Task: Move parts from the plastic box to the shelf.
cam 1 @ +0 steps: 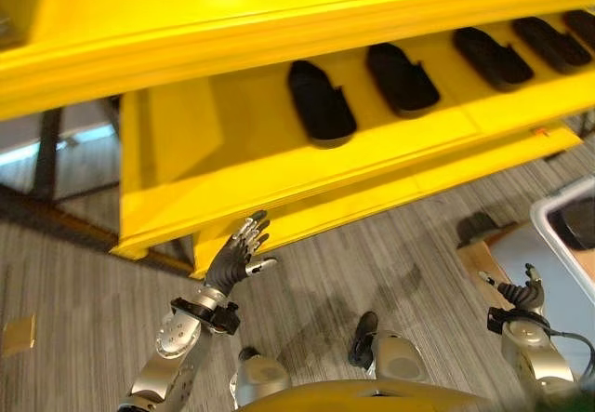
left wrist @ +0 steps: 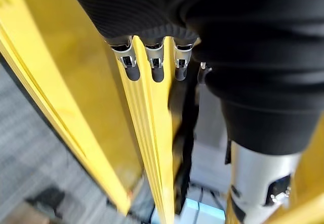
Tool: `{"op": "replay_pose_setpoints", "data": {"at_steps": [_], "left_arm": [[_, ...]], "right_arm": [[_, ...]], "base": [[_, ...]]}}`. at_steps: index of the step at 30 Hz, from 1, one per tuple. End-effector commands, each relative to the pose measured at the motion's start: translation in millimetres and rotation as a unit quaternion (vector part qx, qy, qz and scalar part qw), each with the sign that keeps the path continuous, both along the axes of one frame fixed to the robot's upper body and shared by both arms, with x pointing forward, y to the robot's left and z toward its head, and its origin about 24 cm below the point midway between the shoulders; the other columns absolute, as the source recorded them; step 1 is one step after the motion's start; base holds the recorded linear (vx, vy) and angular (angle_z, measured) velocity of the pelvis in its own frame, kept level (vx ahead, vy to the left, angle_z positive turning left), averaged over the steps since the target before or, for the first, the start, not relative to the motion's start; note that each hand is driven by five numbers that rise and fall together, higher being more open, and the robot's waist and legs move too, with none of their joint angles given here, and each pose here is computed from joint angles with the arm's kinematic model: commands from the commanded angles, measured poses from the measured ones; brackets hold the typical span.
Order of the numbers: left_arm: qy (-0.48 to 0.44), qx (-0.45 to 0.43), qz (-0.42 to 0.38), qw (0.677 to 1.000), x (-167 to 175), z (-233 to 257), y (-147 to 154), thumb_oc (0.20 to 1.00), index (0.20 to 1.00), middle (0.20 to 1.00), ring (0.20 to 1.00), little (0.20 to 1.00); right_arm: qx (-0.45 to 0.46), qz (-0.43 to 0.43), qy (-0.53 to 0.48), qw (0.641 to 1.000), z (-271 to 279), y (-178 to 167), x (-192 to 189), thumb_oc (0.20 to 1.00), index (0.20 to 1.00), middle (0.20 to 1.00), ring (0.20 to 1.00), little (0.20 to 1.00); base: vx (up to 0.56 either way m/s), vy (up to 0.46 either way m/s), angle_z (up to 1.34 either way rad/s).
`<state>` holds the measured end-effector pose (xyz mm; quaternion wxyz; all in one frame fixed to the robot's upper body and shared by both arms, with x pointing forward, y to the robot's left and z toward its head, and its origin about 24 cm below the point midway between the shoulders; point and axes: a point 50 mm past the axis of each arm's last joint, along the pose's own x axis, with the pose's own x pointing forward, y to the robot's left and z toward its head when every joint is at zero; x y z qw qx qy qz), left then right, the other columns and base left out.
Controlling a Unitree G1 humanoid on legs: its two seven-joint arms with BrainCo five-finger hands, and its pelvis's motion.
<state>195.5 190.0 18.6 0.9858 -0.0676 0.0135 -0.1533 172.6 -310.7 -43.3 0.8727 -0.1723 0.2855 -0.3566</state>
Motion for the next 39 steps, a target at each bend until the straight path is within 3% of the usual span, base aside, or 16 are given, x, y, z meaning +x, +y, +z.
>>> {"op": "replay_pose_setpoints", "data": {"at_steps": [1, 11, 17, 23, 29, 31, 35, 39], "left_arm": [[-0.062, -0.016, -0.032, 0.997, 2, 26, -4, 1.0, 1.0, 1.0, 1.0, 1.0], [-0.063, -0.019, -0.07, 0.995, 7, 32, -16, 1.0, 1.0, 1.0, 1.0, 1.0], [-0.146, -0.024, -0.099, 0.984, 25, 57, -40, 1.0, 1.0, 1.0, 1.0, 1.0], [-0.244, -0.035, -0.07, 0.967, 46, 94, -56, 1.0, 1.0, 1.0, 1.0, 1.0], [-0.237, -0.049, -0.014, 0.97, 59, 95, -45, 1.0, 1.0, 1.0, 1.0, 1.0], [-0.222, -0.045, -0.01, 0.974, 61, 91, -40, 1.0, 1.0, 1.0, 1.0, 1.0], [-0.188, -0.028, -0.036, 0.981, 55, 76, -41, 1.0, 1.0, 1.0, 1.0, 1.0], [-0.163, -0.029, -0.027, 0.986, 50, 64, -38, 1.0, 1.0, 1.0, 1.0, 1.0]], "right_arm": [[-0.037, -0.059, -0.012, 0.998, 9, -19, -7, 1.0, 1.0, 1.0, 1.0, 1.0], [-0.179, -0.135, -0.092, 0.97, 53, -59, -6, 1.0, 1.0, 1.0, 1.0, 1.0], [-0.242, -0.075, -0.169, 0.953, 87, -61, 24, 1.0, 1.0, 1.0, 1.0, 1.0], [-0.233, 0.088, -0.247, 0.936, 109, -14, 68, 1.0, 1.0, 1.0, 1.0, 1.0], [-0.178, 0.175, -0.278, 0.927, 104, 31, 83, 1.0, 1.0, 1.0, 1.0, 1.0], [-0.154, 0.185, -0.269, 0.933, 97, 44, 78, 1.0, 1.0, 1.0, 1.0, 1.0], [-0.097, 0.125, -0.275, 0.948, 84, 51, 66, 1.0, 1.0, 1.0, 1.0, 1.0], [-0.065, 0.14, -0.263, 0.952, 76, 68, 77, 1.0, 1.0, 1.0, 1.0, 1.0]], "base": [[0.05, -0.227, -0.27], [0.02, -0.213, -0.3], [0.02, -0.229, -0.37], [0.11, -0.22, -0.59], [0.11, -0.077, -0.71], [0.09, -0.02, -1.6], [0.17, 0.06, -0.54], [0.17, 0.163, -0.74]]}}
